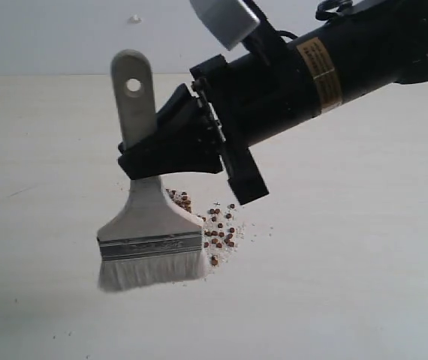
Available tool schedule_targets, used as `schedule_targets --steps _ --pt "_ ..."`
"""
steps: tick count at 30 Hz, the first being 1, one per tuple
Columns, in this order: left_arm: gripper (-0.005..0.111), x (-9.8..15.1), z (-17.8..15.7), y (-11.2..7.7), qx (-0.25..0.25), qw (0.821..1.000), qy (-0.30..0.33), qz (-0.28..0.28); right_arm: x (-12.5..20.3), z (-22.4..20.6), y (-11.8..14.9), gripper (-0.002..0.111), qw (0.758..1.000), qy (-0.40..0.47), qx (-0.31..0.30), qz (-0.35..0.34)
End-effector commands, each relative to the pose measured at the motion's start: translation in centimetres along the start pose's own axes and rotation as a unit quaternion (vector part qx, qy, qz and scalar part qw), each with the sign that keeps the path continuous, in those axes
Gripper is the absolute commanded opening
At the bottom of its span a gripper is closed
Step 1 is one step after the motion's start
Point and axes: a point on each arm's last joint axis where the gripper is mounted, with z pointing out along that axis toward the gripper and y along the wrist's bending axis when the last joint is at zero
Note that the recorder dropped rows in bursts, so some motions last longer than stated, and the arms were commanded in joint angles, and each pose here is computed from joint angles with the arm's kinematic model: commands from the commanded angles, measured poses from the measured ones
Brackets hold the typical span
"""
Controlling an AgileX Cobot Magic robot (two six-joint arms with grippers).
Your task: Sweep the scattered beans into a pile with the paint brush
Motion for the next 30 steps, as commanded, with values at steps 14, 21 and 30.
schedule_targets --steps 14,21,30 --pt "0.0 0.1 0.0 0.0 0.002 1.0 -0.002 -0.004 8.1 1.2 -4.8 0.0 0.994 0.019 -0.026 0.103" --pt "0.0 0.1 0.0 0.0 0.002 1.0 -0.002 -0.004 9.2 1.3 -6.1 0.0 0.996 0.05 0.029 0.062" --pt "0.0 0.1 0.0 0.0 0.002 1.0 -0.002 -0.004 9.4 2.0 -9.6 0.0 0.995 0.061 0.065 0.037"
